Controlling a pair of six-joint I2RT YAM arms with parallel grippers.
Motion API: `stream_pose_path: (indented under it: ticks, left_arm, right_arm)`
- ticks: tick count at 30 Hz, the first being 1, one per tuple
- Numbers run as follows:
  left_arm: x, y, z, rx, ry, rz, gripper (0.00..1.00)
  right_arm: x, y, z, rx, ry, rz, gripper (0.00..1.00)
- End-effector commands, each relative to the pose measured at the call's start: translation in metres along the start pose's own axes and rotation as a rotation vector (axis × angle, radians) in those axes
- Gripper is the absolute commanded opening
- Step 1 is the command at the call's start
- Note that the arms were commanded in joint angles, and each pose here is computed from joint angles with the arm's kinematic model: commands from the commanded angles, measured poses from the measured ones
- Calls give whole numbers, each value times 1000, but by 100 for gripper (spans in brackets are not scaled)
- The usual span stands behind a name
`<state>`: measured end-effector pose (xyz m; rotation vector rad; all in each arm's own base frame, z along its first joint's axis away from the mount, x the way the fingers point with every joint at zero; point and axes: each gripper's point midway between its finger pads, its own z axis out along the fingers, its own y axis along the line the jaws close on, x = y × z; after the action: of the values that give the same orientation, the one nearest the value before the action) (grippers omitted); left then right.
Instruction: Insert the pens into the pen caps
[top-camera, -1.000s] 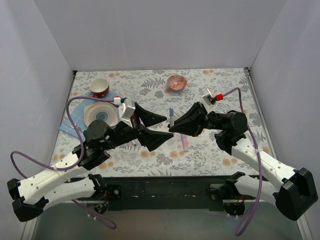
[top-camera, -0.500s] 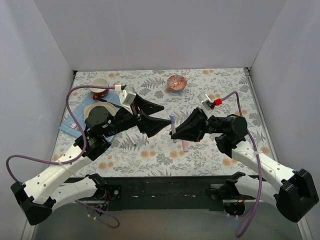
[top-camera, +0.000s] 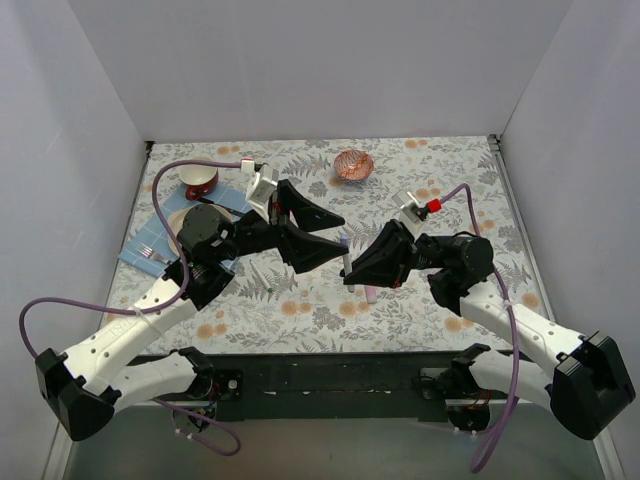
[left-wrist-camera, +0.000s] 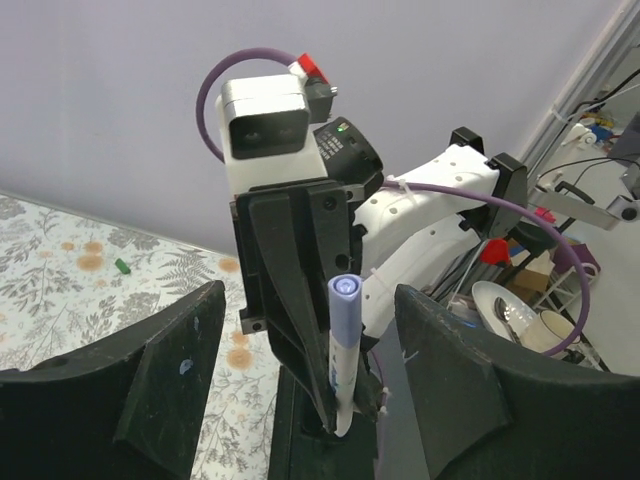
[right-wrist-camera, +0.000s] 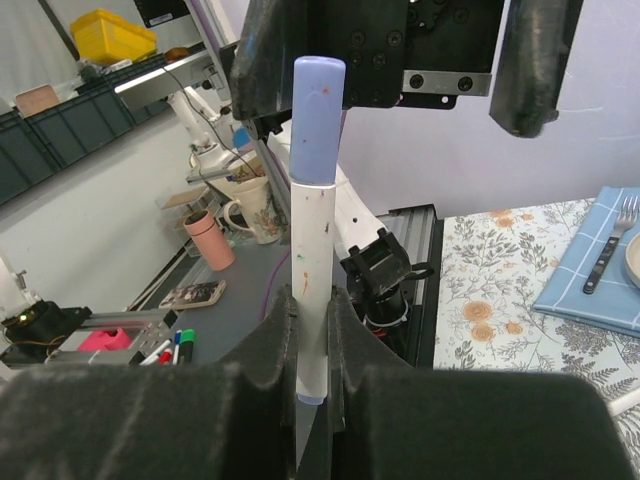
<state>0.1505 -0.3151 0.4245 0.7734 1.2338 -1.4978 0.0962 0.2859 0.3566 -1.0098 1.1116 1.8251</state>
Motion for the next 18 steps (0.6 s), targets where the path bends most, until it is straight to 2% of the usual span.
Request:
stream_pose_path:
  ticks: [1, 6, 10, 11, 13, 14, 15, 18]
  left_arm:
    - [-12, -13, -2, 58, -33, 25, 66]
    - [-11, -14, 1, 79, -25, 8, 59]
    - [-4, -13, 3, 95, -5, -6, 40]
    - [-3, -13, 3, 98, -3, -7, 31]
    - [3, -11, 2, 97, 8, -23, 20]
    - [4, -11, 2, 100, 9, -28, 6]
    - [10, -9, 1, 97, 16, -40, 0]
    - [21, -15, -2, 154, 23, -80, 0]
  right_arm:
    - [-2, 8, 2, -38, -8, -36, 1]
    - [0, 5, 2, -39, -9, -21, 1]
    - [-1, 6, 3, -46, -14, -18, 1]
    - [-2, 6, 3, -48, -16, -18, 1]
    - [-4, 7, 4, -52, -17, -20, 1]
    - [-5, 7, 5, -53, -19, -21, 1]
    - [-7, 8, 5, -54, -24, -26, 1]
    - [-17, 4, 9, -38, -49, -32, 1]
